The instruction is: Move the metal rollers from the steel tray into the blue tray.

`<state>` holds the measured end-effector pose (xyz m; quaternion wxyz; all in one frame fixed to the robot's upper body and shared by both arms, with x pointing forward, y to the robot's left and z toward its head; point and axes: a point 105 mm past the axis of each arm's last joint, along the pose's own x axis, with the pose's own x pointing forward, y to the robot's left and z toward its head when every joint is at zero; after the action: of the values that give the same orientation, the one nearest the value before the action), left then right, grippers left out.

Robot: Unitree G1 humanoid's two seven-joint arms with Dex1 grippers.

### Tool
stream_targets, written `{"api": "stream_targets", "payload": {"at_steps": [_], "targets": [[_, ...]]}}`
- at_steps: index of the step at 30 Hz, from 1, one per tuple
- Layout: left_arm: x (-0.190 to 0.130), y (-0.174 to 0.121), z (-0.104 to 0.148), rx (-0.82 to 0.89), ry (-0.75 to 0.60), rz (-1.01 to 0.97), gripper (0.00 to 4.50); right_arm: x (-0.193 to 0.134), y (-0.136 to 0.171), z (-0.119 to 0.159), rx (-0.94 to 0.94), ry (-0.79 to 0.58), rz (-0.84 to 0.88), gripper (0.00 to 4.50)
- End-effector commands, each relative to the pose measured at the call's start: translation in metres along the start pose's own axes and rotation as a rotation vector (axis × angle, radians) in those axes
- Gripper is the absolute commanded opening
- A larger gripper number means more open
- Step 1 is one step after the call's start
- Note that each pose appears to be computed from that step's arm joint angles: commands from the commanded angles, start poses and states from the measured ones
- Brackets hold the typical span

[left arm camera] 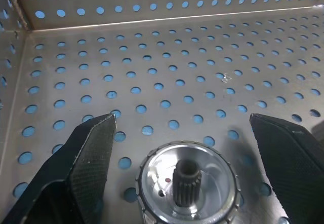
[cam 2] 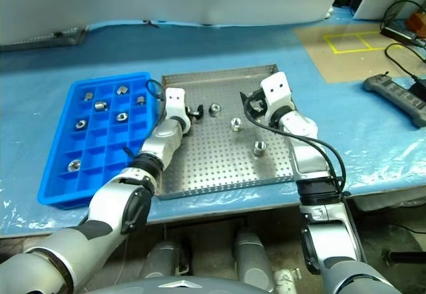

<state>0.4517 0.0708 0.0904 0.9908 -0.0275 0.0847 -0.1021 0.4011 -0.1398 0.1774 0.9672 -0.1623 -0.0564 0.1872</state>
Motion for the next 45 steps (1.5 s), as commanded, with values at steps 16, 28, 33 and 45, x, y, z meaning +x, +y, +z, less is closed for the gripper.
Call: {"api": "stream_targets", "payload": {"at_steps": [16, 28, 33, 45], "targets": [[-0.006, -0.005, -0.004, -0.041, -0.019, -0.056, 1.74, 0.016, 0.009, 0.021, -0.019, -0.083, 0.046, 4.50], [-0.051, 0.018, 0.141, -0.022, -0.541, 0.091, 1.74, 0.031, 0.032, 0.022, 0.005, -0.095, 0.134, 4.50], [-0.082, 0.055, 0.142, 0.026, -0.517, 0.231, 1.74, 0.041, 0.044, 0.024, 0.017, -0.107, 0.187, 4.50], [-0.119, 0.117, 0.091, 0.110, -0.332, 0.450, 1.74, 0.050, 0.059, 0.025, 0.024, -0.119, 0.247, 4.50]]}}
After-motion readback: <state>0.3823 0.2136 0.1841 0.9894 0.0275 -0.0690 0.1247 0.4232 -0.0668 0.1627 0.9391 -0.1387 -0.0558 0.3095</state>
